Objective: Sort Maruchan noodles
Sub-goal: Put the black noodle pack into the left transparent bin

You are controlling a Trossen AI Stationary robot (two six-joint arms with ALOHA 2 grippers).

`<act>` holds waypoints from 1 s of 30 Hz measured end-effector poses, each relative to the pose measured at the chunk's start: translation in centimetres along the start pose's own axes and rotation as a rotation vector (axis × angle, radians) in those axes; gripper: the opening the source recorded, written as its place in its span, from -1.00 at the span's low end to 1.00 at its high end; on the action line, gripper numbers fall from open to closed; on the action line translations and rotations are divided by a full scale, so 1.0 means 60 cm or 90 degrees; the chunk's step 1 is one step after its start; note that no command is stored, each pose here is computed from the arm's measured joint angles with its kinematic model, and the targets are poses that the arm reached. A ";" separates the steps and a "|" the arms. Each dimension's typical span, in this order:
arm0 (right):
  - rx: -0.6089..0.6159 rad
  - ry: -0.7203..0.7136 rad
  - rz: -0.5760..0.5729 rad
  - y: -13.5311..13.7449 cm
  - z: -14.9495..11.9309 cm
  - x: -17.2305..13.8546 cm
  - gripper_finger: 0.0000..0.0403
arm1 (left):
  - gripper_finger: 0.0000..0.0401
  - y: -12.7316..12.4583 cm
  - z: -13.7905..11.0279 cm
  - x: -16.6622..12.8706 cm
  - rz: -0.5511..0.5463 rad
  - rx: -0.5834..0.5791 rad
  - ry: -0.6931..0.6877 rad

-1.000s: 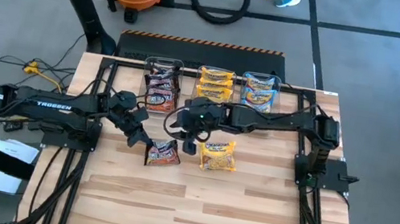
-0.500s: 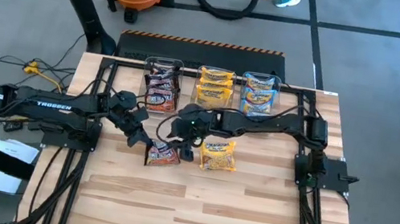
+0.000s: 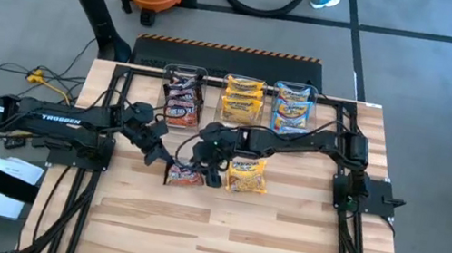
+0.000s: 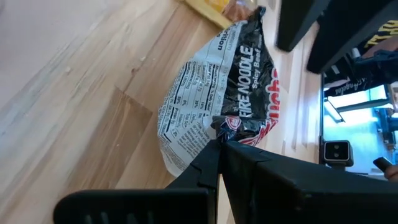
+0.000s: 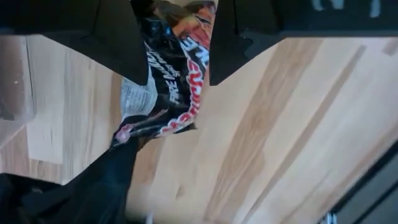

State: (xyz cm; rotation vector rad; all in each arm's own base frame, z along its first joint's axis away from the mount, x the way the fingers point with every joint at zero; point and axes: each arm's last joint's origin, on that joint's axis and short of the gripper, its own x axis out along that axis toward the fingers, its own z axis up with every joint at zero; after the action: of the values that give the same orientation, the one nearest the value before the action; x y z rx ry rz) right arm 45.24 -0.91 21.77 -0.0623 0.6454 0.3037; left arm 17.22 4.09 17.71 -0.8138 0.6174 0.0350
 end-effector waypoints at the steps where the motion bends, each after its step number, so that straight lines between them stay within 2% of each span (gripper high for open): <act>1: -0.008 0.003 0.000 0.000 -0.001 0.000 -0.03 | -1.00 0.000 0.001 0.000 0.001 0.001 -0.004; 12: -0.053 0.021 -0.025 -0.009 -0.006 -0.002 -0.02 | -1.00 -0.001 0.002 0.000 0.005 0.005 -0.013; 30: -0.013 0.070 -0.038 -0.021 -0.022 -0.007 -0.02 | -1.00 -0.002 0.004 0.000 0.002 0.015 -0.021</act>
State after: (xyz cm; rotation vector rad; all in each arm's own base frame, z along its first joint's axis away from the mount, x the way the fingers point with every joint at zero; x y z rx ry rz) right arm 44.54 -2.41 20.91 -0.1184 0.7475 0.2506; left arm 17.36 4.19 17.92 -0.7883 0.5875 0.0431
